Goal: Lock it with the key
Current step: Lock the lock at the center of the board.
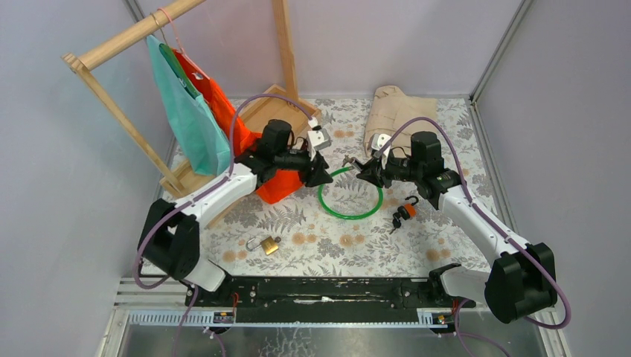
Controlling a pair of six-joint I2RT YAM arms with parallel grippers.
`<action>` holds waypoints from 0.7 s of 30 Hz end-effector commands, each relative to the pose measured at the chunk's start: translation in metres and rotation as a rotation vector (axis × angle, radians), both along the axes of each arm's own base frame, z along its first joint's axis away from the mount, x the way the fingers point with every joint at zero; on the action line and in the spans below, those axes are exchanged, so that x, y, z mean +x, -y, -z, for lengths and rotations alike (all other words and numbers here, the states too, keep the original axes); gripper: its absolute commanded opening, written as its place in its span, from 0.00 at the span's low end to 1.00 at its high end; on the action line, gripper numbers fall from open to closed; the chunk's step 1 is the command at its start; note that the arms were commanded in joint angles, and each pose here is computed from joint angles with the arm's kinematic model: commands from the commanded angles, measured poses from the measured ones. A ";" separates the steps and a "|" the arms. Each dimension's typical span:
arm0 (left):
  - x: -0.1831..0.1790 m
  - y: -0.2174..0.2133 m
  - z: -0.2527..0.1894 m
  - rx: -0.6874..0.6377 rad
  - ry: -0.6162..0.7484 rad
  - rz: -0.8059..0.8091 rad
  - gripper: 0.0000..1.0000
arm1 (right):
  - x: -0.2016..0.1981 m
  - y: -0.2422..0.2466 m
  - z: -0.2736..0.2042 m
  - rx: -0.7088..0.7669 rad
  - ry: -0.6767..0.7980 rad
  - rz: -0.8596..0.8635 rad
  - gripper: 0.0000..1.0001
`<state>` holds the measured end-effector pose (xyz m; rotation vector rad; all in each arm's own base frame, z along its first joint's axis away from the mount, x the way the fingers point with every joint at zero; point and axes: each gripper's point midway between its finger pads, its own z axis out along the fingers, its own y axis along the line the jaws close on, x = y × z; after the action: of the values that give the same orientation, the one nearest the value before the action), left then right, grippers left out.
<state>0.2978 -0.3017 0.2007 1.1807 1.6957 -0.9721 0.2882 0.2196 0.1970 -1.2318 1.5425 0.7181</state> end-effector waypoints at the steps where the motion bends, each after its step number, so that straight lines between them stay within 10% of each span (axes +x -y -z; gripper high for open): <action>1: 0.010 0.009 0.007 -0.001 0.122 0.100 0.54 | -0.005 -0.007 -0.011 0.024 0.021 -0.055 0.00; 13: 0.000 0.031 0.007 -0.077 0.041 0.169 0.02 | -0.006 -0.012 -0.003 0.043 -0.023 -0.070 0.00; 21: -0.014 0.059 -0.014 -0.124 0.087 0.187 0.00 | -0.004 -0.020 0.001 0.042 -0.048 -0.066 0.00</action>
<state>0.2890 -0.3252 0.1638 1.2761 1.7055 -1.0616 0.2937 0.2219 0.1911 -1.2052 1.5660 0.7557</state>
